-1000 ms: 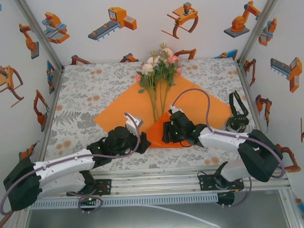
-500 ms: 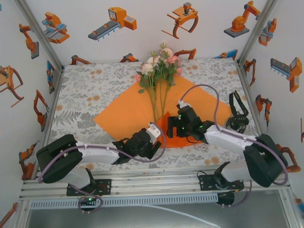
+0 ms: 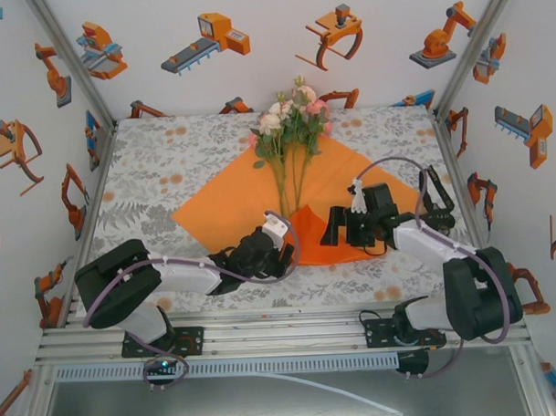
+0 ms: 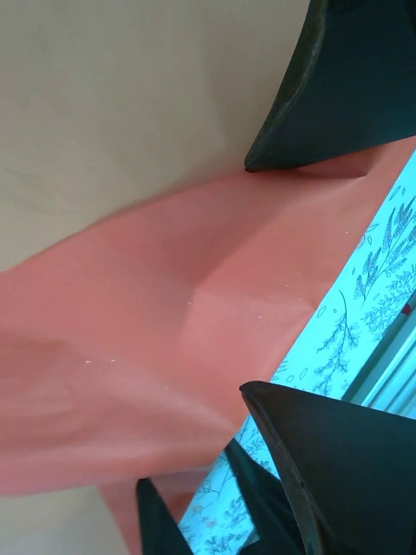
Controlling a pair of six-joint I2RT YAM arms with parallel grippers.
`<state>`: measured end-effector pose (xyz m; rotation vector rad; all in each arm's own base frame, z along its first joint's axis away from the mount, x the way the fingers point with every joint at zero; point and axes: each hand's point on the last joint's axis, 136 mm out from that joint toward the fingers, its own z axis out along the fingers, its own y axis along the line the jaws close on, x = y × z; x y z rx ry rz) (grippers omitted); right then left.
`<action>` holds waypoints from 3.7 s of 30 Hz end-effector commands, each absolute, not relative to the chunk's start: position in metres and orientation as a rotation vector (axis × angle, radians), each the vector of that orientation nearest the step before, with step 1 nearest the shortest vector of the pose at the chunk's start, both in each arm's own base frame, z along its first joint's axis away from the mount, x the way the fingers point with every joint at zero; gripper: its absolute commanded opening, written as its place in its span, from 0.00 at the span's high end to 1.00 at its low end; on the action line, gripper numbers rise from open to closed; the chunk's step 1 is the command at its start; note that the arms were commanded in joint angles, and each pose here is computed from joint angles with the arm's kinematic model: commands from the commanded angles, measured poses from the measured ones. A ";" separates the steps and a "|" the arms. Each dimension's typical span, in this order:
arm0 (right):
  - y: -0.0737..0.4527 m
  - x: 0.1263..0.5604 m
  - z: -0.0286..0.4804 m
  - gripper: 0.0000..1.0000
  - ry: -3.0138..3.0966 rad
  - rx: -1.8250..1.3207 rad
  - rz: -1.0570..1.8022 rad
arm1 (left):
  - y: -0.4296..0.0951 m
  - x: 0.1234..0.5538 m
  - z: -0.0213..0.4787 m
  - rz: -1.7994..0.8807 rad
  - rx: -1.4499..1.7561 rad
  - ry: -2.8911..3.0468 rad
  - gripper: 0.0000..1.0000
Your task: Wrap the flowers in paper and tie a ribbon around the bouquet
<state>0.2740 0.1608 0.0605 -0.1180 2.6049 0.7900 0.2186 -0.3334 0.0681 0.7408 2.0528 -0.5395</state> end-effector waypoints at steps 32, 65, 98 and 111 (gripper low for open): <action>0.155 0.278 0.083 1.00 2.486 -0.059 0.810 | -0.258 0.242 0.087 -0.739 0.855 2.168 0.04; 0.125 0.238 0.145 1.00 2.264 0.062 0.717 | -0.231 0.193 0.115 -0.799 0.532 2.157 1.00; 0.221 0.199 0.166 0.49 2.289 -0.326 0.819 | -0.218 0.213 0.100 -0.595 0.404 2.307 0.51; 0.269 0.229 0.083 0.57 2.392 -0.382 0.627 | -0.280 0.182 0.119 -0.798 0.417 2.325 0.55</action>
